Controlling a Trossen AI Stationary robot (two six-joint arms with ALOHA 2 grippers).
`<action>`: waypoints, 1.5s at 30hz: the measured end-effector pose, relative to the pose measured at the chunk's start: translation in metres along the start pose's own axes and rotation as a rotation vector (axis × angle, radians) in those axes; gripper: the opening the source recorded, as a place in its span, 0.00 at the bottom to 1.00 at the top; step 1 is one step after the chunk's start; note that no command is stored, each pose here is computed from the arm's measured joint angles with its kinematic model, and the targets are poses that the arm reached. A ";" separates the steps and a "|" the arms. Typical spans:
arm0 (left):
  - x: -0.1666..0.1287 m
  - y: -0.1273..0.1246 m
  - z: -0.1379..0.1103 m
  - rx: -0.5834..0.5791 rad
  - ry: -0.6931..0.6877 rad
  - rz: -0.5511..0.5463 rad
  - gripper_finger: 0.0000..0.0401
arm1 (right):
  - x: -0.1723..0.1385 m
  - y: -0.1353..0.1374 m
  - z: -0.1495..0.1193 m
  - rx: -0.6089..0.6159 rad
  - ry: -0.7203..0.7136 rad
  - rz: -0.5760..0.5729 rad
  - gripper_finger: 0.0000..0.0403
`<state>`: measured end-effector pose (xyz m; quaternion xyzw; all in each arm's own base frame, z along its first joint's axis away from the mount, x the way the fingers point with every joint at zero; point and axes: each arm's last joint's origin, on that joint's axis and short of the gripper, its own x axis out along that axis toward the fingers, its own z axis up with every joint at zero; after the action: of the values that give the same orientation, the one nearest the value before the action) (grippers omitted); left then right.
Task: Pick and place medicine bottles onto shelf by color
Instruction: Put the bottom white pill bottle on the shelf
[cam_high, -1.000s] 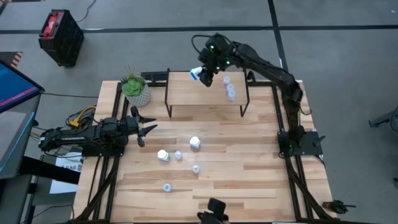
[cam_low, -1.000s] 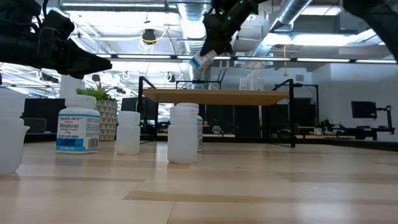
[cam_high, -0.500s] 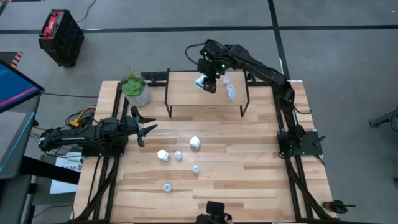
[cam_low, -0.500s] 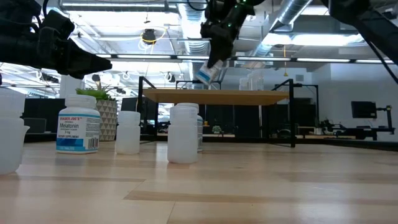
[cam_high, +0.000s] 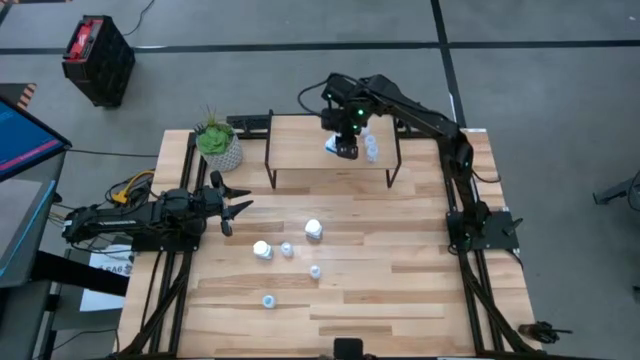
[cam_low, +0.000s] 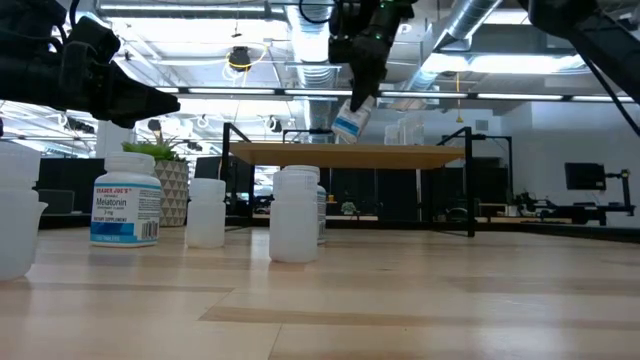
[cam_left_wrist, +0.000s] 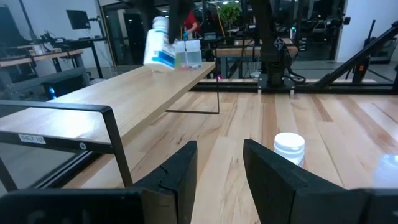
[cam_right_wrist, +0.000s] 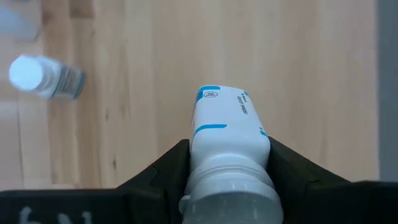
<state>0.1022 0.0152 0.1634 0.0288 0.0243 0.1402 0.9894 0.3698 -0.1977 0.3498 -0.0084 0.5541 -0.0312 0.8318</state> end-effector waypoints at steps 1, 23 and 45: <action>0.000 0.000 0.000 0.000 0.000 0.001 0.30 | 0.000 0.003 0.000 -0.017 0.008 0.006 0.45; 0.000 0.000 0.000 0.000 0.001 -0.001 0.30 | 0.001 0.011 -0.001 -0.082 0.068 0.002 0.48; 0.000 0.000 0.000 0.000 0.000 0.000 0.30 | 0.000 0.005 -0.008 -0.057 0.107 0.015 0.57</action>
<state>0.1022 0.0153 0.1633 0.0286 0.0245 0.1402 0.9894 0.3623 -0.1923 0.3463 -0.0262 0.5986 -0.0094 0.8005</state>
